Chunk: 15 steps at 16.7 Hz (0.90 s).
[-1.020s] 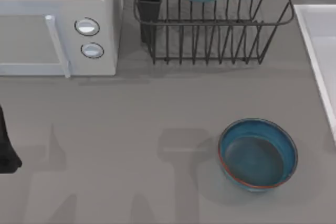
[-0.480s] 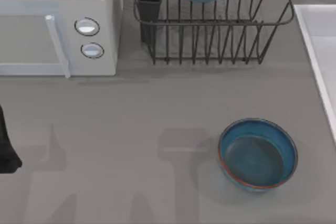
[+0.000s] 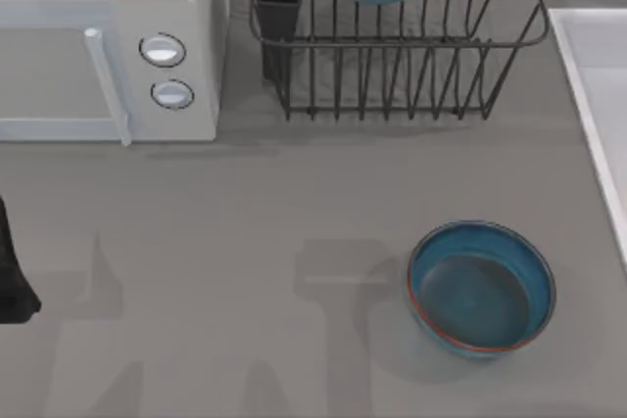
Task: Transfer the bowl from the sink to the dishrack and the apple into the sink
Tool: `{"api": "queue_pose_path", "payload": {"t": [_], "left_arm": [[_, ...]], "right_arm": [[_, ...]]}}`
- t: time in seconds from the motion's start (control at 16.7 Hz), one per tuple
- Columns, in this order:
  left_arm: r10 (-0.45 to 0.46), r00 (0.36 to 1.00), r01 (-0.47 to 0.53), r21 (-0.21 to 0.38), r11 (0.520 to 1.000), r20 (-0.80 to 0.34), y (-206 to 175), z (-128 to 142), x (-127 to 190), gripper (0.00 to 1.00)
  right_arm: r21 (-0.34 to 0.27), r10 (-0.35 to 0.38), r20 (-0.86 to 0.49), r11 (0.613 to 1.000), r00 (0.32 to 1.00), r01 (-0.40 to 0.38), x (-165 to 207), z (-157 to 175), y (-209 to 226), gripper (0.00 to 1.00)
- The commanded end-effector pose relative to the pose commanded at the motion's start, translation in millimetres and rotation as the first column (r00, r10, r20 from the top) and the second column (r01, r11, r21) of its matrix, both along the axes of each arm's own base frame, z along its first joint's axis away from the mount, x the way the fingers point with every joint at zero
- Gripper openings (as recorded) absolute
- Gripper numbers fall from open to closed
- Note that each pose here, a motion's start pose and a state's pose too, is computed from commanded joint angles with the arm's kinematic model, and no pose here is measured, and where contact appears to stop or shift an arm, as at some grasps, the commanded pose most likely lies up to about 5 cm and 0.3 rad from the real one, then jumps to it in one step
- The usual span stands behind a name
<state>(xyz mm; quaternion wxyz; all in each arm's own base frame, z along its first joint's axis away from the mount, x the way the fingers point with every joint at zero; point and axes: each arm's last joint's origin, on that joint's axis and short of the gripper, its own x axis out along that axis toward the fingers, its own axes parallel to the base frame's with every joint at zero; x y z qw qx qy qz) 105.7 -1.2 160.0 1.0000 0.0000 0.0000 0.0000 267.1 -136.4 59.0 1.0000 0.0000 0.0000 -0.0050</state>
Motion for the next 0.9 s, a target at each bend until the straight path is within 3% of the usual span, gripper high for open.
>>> {"api": "queue_pose_path", "payload": {"t": [0.3, 0.9], "left_arm": [[0.0, 1.0, 0.0, 0.0, 1.0, 0.0, 0.0, 0.0, 0.0, 1.0], [0.0, 1.0, 0.0, 0.0, 1.0, 0.0, 0.0, 0.0, 0.0, 1.0]], "right_arm": [[0.0, 0.0, 0.0, 1.0, 1.0, 0.0, 0.0, 0.0, 0.0, 0.98], [0.0, 0.0, 0.001, 1.0, 1.0, 0.0, 0.2, 0.2, 0.0, 1.0]]}}
